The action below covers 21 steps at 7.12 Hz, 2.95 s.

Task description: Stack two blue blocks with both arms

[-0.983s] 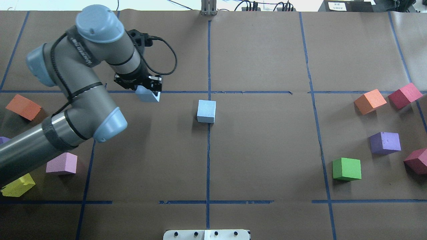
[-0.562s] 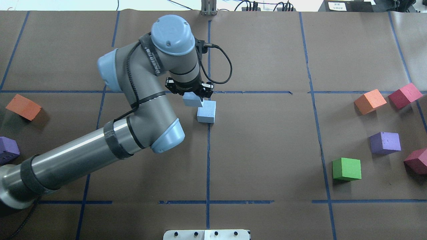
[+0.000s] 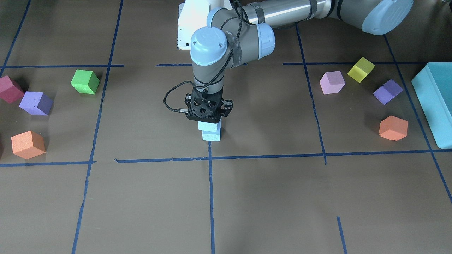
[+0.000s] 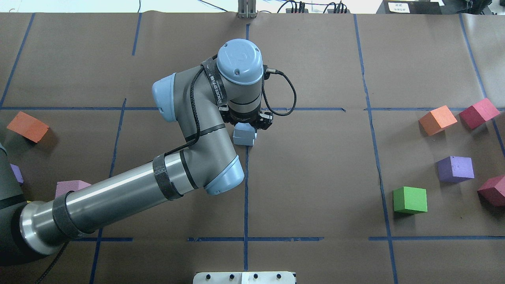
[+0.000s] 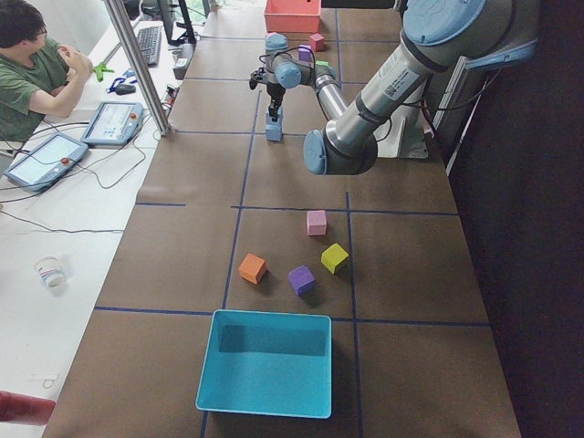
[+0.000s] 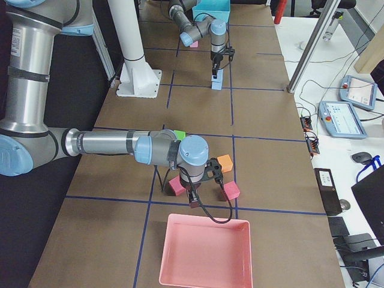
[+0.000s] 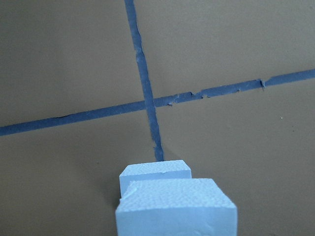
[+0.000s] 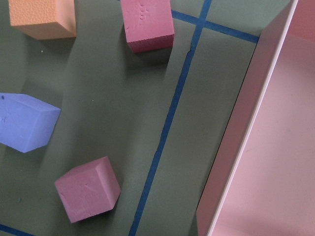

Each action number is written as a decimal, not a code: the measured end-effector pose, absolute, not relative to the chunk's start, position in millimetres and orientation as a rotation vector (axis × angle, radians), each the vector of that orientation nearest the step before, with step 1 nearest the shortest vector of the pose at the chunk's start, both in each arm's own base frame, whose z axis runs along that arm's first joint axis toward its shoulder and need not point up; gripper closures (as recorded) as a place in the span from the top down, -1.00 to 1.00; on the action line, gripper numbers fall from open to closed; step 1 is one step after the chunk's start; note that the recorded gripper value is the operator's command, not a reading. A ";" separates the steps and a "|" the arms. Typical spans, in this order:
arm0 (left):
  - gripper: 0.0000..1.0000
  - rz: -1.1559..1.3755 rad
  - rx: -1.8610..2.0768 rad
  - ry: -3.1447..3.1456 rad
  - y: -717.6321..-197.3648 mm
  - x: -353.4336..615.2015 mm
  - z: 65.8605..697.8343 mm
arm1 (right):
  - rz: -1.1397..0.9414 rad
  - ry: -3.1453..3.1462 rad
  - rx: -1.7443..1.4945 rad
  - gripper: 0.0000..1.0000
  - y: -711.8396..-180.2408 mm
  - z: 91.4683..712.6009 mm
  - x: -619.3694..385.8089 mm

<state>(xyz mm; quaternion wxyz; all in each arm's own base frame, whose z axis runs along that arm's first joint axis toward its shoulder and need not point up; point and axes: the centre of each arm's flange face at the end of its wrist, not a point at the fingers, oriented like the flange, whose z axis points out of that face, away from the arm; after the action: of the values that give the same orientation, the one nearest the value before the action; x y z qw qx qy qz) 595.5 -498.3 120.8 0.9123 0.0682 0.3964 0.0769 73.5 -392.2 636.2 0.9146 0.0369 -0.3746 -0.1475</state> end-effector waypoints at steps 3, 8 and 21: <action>-0.37 0.158 0.133 0.804 -501.0 599.1 126.7 | -0.304 -0.771 0.076 1.00 -392.2 636.2 73.5; 1.00 0.155 0.128 0.798 -503.3 600.5 130.4 | -0.303 -0.771 0.075 1.00 -392.2 636.5 73.5; 1.00 0.434 0.217 0.756 -516.8 117.7 422.6 | -0.290 -0.772 0.070 1.00 -393.9 636.5 73.3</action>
<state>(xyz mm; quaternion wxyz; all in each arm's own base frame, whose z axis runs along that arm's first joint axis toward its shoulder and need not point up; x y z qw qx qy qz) 117.7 -516.8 422.6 0.9008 0.1048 0.3654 0.2099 73.3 -393.9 636.5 0.9156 0.0342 -0.3749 -0.1411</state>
